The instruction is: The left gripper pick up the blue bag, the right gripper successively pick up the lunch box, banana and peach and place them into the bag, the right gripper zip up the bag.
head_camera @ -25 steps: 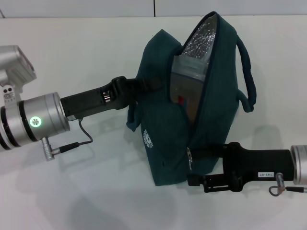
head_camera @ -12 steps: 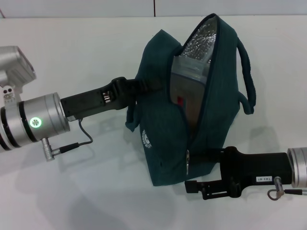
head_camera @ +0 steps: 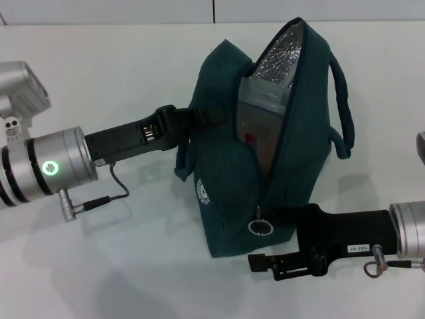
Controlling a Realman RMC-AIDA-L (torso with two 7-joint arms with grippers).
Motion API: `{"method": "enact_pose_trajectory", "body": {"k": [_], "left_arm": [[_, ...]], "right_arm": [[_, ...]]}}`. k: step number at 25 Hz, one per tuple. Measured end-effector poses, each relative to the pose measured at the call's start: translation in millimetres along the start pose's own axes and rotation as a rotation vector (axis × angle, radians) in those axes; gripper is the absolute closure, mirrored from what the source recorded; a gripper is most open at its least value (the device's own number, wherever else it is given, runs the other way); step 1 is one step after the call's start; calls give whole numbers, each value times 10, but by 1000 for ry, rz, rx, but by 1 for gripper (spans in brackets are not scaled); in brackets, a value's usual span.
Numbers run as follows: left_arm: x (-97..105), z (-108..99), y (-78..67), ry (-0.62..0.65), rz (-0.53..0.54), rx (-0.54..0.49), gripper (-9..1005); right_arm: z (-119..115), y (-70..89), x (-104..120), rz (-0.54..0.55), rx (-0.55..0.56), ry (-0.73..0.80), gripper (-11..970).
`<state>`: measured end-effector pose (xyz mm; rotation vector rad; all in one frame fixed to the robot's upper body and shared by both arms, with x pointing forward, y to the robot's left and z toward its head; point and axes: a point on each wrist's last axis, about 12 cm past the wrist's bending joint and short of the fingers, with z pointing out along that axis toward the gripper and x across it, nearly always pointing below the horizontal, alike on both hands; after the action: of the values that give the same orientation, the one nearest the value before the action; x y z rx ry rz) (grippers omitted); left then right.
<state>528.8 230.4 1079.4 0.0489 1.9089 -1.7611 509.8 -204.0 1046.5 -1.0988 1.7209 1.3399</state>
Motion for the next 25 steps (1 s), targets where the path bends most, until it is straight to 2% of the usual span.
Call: {"method": "enact_pose_trajectory", "body": {"k": [13,18,25], "left_arm": [[8,-24,8,-5,-3,-4,962],[-3,-13,6,-5,0,-5,962],[-5,-13,10,-7,-1,-8,962]], "right_arm": [[-48,-28,44,3,52,-8,215],[-50,-37,49,4,60,-5,408],[-62,-47,57,2,74,-4,587]]}}
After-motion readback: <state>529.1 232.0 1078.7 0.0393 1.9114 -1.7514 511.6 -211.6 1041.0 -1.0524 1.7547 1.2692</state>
